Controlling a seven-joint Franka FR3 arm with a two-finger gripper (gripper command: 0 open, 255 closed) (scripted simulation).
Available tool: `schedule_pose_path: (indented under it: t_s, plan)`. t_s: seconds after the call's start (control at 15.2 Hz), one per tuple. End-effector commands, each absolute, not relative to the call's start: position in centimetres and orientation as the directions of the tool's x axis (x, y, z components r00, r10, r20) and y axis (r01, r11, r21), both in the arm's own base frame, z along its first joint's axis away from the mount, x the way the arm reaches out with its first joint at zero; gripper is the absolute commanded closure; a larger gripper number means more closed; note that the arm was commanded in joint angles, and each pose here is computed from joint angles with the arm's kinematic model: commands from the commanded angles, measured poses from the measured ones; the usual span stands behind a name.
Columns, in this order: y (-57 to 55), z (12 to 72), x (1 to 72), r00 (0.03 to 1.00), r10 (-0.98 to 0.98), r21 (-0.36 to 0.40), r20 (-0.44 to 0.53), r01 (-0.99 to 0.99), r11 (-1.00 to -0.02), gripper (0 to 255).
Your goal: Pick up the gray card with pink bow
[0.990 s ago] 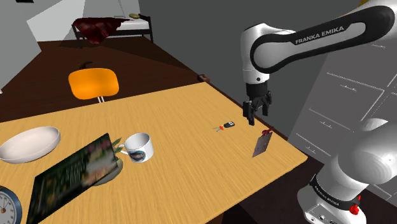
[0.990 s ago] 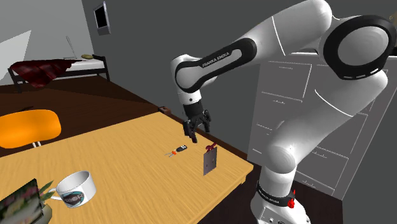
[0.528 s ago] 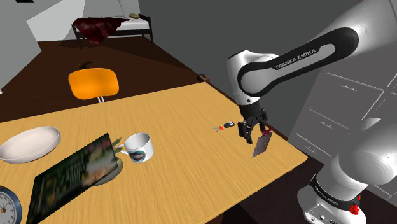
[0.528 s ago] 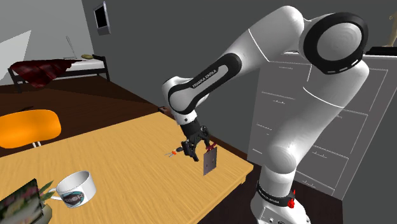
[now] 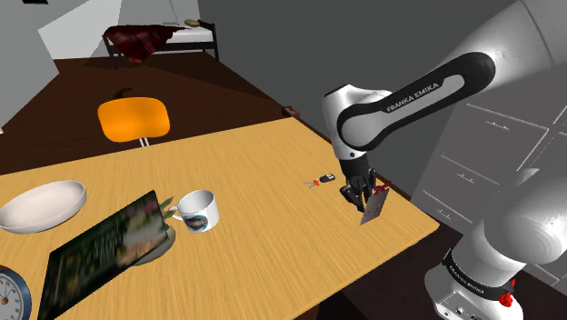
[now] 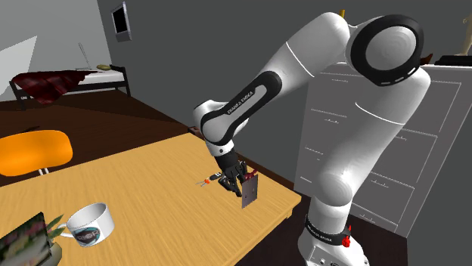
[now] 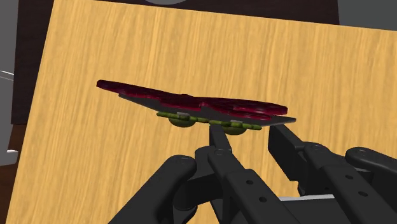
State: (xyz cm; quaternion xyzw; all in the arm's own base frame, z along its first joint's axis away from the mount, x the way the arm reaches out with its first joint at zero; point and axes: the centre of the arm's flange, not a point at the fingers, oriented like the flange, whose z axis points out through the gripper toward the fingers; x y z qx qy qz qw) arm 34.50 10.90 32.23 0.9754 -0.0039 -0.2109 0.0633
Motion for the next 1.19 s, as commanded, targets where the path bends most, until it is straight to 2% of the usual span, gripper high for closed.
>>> schedule_pose_path:
  t_s: [0.0, 0.46, 1.12]
  plan:
    - [10.9, 32.1, 34.5, 0.911, -0.034, 0.125, -0.411, 0.019, -0.992, 255]
    - [10.9, 32.2, 34.5, 0.911, -0.034, 0.125, -0.411, 0.019, -0.992, 255]
    - [10.9, 37.5, 34.5, 0.911, -0.034, 0.125, -0.411, 0.019, -0.992, 255]
